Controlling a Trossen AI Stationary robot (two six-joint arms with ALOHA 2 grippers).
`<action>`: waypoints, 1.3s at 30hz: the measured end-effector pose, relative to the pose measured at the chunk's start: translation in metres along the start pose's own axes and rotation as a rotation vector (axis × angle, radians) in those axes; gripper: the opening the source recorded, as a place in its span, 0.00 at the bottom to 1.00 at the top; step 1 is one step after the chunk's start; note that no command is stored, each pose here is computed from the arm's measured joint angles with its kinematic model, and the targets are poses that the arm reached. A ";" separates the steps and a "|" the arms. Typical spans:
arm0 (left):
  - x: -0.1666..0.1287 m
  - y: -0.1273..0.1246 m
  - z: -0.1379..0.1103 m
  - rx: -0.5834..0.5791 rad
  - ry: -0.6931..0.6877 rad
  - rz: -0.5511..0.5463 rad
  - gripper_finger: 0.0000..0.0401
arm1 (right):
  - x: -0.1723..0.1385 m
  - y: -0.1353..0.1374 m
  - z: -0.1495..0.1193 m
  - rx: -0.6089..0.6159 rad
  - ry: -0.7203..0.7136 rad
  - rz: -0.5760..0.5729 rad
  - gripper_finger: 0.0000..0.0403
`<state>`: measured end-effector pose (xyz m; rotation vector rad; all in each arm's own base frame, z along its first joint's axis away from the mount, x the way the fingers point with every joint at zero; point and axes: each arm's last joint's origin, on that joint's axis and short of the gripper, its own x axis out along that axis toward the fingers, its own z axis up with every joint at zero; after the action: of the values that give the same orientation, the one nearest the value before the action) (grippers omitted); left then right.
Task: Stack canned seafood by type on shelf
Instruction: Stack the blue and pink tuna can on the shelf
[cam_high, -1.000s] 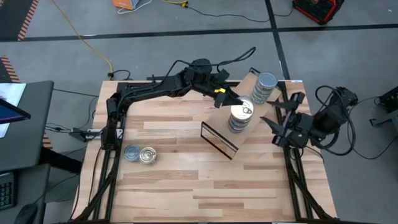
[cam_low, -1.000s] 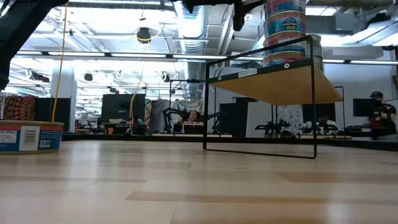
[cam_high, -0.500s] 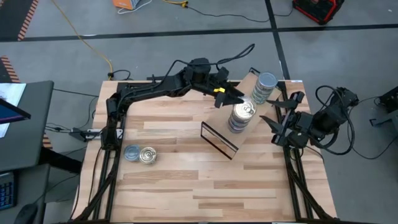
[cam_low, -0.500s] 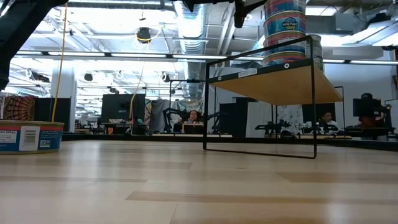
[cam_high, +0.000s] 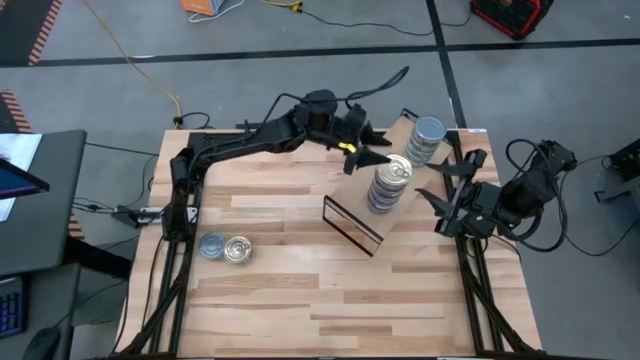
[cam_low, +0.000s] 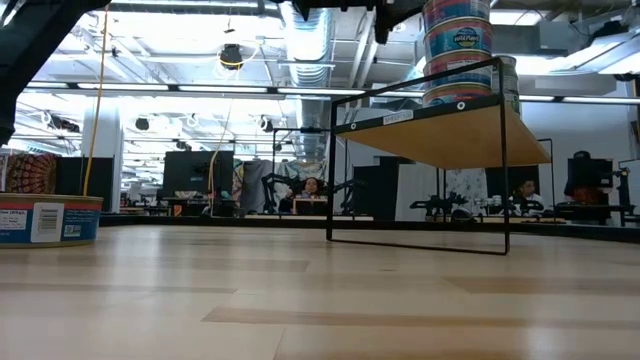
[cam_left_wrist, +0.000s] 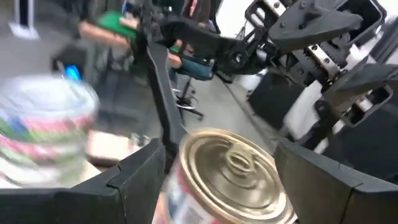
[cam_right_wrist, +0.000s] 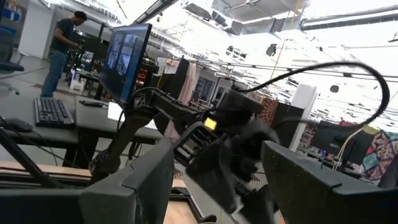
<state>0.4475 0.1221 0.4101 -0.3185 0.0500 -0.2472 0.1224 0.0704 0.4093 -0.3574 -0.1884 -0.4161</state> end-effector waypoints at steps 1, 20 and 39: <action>-0.002 0.000 0.004 0.059 -0.008 0.002 0.72 | 0.000 0.000 0.000 -0.001 0.000 0.000 0.67; -0.036 -0.142 -0.031 0.940 0.345 0.160 0.50 | 0.003 0.048 -0.029 -0.112 0.107 0.309 0.67; -0.133 -0.170 -0.157 0.145 1.078 0.399 0.48 | 0.039 0.120 -0.060 0.014 0.203 0.266 0.67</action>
<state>0.2655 -0.0487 0.3158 0.0043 1.1436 -0.0003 0.2146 0.1362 0.3273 -0.3190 0.0545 -0.1859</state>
